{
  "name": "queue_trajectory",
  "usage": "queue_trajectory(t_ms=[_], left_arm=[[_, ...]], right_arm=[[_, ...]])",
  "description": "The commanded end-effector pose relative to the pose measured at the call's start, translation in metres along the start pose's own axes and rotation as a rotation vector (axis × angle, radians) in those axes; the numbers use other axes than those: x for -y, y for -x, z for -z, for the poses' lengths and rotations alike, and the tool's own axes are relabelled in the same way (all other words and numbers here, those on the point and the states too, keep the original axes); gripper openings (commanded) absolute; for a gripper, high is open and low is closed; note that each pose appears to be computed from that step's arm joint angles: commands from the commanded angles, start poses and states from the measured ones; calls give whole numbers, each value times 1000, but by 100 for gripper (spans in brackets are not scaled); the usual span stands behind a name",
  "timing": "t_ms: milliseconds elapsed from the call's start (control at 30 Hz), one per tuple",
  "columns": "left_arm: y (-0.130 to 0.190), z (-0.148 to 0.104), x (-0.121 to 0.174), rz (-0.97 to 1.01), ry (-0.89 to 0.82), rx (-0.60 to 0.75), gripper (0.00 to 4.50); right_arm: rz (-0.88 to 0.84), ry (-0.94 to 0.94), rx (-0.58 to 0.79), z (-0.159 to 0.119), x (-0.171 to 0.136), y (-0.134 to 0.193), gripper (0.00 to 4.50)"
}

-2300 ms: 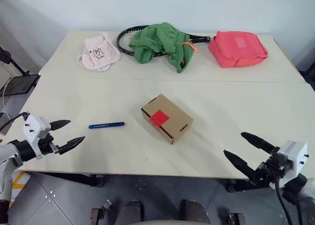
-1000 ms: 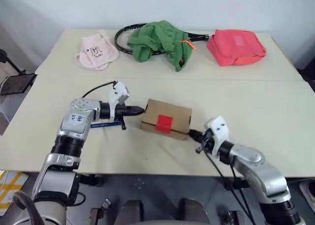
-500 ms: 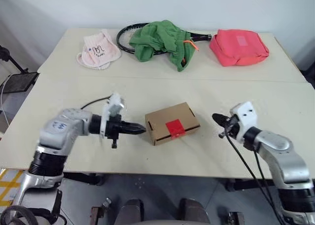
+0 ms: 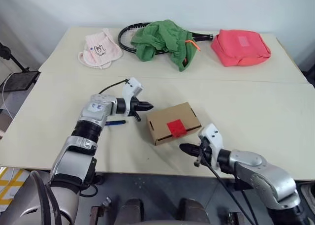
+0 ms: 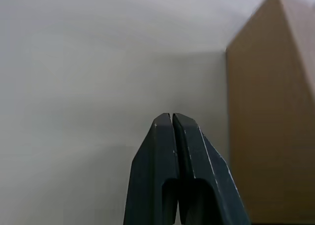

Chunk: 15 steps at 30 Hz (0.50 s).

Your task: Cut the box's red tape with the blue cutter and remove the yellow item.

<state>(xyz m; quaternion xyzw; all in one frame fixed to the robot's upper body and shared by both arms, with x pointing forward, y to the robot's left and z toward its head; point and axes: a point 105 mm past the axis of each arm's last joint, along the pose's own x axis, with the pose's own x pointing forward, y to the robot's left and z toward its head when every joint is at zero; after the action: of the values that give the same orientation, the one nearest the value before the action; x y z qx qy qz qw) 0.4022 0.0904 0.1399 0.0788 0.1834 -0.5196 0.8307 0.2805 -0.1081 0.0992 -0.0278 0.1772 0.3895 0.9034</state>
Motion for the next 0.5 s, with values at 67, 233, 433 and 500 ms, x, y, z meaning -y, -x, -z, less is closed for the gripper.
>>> queue_trajectory(t_ms=[67, 233, 433, 500], left_arm=[[5, -12, 20, 149, 1, 0, 8], [28, -1, 44, 266, 103, -24, 8], [51, 31, 77, 310, 214, -97, 8], [52, 40, 87, 304, 259, -99, 8]], right_arm=[[93, 16, 78, -15, 12, -2, 0], [140, 57, 102, -25, 25, 1, 0], [77, 99, 105, -40, 32, -5, 0], [44, 126, 92, -46, 36, -11, 0]])
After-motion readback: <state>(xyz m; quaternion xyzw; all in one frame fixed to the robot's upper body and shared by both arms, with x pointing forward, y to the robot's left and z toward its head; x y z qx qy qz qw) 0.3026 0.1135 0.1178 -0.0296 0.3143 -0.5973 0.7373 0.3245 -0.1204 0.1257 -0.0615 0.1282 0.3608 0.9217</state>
